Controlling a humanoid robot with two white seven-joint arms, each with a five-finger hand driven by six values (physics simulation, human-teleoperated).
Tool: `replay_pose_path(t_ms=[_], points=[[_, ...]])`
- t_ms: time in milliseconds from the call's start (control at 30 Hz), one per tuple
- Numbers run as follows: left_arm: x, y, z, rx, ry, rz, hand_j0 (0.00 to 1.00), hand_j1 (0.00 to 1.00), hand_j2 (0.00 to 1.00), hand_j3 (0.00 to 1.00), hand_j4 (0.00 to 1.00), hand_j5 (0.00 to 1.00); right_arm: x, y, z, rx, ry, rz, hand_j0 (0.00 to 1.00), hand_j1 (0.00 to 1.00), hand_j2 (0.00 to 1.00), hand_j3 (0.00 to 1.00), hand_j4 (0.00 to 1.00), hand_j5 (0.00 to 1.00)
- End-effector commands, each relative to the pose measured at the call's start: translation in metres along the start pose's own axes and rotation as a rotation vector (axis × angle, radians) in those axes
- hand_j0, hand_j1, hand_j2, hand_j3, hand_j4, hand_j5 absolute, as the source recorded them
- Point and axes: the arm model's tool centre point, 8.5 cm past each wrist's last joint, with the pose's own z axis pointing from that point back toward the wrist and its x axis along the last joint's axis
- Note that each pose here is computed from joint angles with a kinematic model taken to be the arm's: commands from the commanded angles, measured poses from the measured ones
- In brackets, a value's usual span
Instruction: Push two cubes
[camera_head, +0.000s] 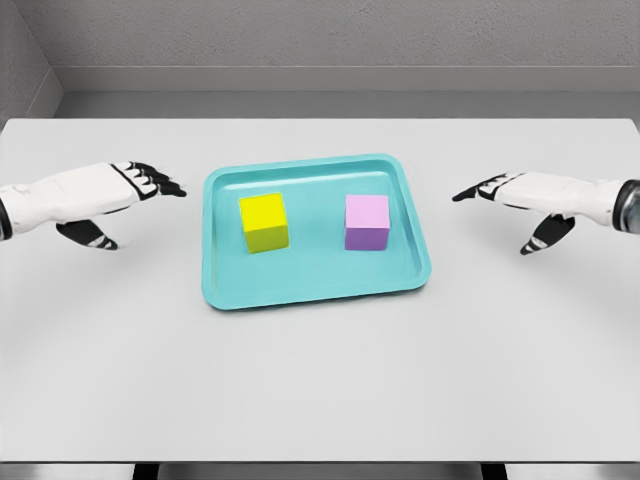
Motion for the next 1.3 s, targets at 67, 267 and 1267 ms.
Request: replay_pose_path(t_ms=[67, 267, 1267], points=[[-0.007, -0.005, 0.005, -0.038, 0.03, -0.005, 1.0, 1.0, 1.0, 1.0, 1.0, 1.0, -0.001, -0.006, 0.001, -0.011, 0.006, 0.001, 1.0, 1.0, 1.0, 1.0, 1.0, 1.0], [0.005, -0.004, -0.006, -0.054, 0.013, -0.059, 0.59, 0.59, 0.59, 0.59, 0.59, 0.59, -0.019, -0.001, 0.007, 0.0, 0.039, -0.023, 1.0, 1.0, 1.0, 1.0, 1.0, 1.0], [0.017, -0.021, -0.069, -0.014, -0.024, 0.026, 0.63, 0.63, 0.63, 0.63, 0.63, 0.63, 0.049, -0.03, -0.082, 0.128, -0.151, 0.283, 0.1, 0.1, 0.1, 0.1, 0.1, 0.1]])
